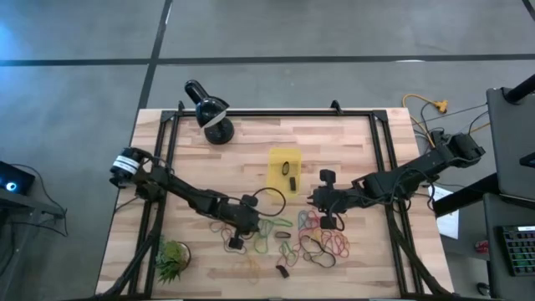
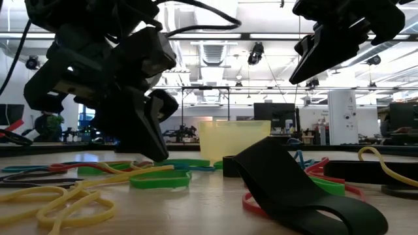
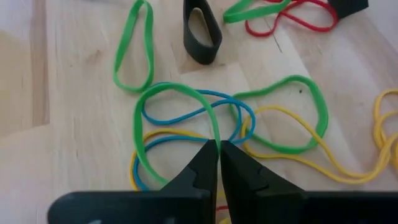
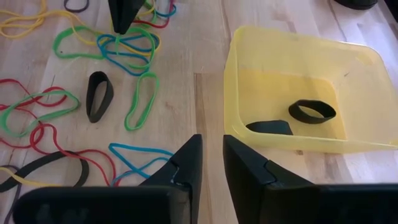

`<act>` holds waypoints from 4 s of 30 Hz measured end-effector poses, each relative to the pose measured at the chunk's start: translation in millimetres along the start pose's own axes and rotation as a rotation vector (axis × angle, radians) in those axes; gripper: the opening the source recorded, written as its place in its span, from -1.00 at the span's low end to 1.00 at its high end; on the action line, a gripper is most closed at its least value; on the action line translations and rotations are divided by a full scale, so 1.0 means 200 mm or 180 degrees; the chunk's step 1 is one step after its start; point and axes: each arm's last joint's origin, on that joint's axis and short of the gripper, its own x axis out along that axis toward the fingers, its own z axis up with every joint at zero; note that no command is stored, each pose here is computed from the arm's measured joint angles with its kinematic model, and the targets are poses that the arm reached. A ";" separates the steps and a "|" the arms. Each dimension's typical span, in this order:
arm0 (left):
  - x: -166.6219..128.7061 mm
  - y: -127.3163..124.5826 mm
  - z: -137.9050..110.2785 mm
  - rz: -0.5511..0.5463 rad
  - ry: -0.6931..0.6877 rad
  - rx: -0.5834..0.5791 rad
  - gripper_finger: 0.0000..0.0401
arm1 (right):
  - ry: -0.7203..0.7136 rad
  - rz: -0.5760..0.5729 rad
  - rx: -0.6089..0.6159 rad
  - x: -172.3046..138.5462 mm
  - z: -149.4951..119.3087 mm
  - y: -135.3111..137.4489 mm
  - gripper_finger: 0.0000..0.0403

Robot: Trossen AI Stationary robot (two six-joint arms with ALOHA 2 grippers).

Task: Pick and place rubber bands into bin
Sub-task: Put the green rubber band into the yellow bin

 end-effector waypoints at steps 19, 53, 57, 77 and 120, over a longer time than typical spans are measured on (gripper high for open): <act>0.00 0.00 -0.01 -0.0006 0.0008 -0.0002 -0.63 | -0.0008 0.0002 0.0003 0.00 0.00 0.00 -0.72; 0.04 0.01 -0.03 0.0044 0.0019 -0.0009 -0.79 | -0.0029 0.0032 -0.0013 0.00 -0.01 0.01 -0.72; 0.04 0.01 -0.03 0.0048 0.0017 -0.0012 -0.94 | -0.0008 0.0027 0.0034 0.00 -0.02 0.01 -0.72; -0.08 0.00 0.11 0.0030 -0.0371 0.0072 -0.98 | 0.0081 0.0002 0.0098 0.03 -0.07 0.01 -0.72; -0.07 0.49 0.20 0.2135 -0.0901 0.0552 -0.95 | -0.0022 0.0004 0.0061 0.04 -0.08 0.01 -0.72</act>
